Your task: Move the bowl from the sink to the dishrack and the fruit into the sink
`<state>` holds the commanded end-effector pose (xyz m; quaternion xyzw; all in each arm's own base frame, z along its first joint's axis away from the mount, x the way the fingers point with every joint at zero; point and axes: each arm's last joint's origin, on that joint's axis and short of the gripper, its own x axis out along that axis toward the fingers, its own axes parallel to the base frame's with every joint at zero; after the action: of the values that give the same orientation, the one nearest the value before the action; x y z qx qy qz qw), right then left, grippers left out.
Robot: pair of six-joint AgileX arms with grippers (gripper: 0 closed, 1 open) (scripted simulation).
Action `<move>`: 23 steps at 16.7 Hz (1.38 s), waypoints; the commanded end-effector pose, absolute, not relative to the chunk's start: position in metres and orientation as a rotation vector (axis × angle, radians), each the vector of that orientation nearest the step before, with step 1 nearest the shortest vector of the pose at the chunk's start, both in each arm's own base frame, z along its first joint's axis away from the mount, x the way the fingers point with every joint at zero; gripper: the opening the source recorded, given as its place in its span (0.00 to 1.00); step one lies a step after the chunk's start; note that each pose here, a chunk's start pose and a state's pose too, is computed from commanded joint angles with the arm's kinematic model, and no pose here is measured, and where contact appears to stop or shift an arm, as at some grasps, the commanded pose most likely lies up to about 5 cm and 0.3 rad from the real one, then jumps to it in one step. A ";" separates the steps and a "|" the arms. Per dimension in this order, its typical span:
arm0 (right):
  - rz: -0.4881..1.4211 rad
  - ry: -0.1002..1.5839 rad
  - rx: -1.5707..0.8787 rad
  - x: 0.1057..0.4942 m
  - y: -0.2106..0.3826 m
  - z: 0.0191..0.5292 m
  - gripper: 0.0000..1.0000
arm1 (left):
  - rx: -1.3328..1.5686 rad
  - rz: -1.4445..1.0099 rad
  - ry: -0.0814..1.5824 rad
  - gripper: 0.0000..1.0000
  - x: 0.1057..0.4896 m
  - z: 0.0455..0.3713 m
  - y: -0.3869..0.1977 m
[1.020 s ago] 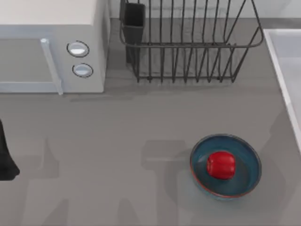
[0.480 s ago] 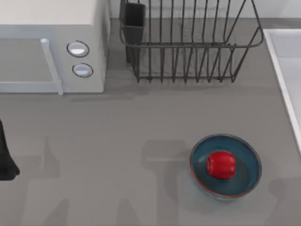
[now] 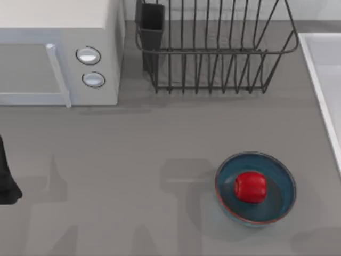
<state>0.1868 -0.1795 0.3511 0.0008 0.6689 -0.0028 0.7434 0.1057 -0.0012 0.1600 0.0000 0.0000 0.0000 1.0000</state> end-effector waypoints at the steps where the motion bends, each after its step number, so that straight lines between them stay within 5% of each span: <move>1: -0.006 1.465 0.001 0.187 -0.179 0.351 0.00 | 0.000 0.000 0.000 1.00 0.106 0.160 -0.001; 8: -0.114 1.314 -0.265 0.259 -0.138 0.359 0.00 | 0.000 0.000 0.000 1.00 0.106 0.160 -0.001; 15: -0.119 0.784 -0.500 0.356 0.043 0.365 0.00 | 0.000 0.000 0.000 1.00 0.106 0.160 -0.001; 23: -0.028 0.134 -0.163 0.312 0.234 0.401 0.00 | 0.000 0.000 0.000 1.00 0.106 0.160 -0.001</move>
<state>0.3124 0.2345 0.4011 -0.0812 0.0671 -0.0141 0.9943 0.1057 -0.0012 0.1600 0.0000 0.0000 0.0000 1.0000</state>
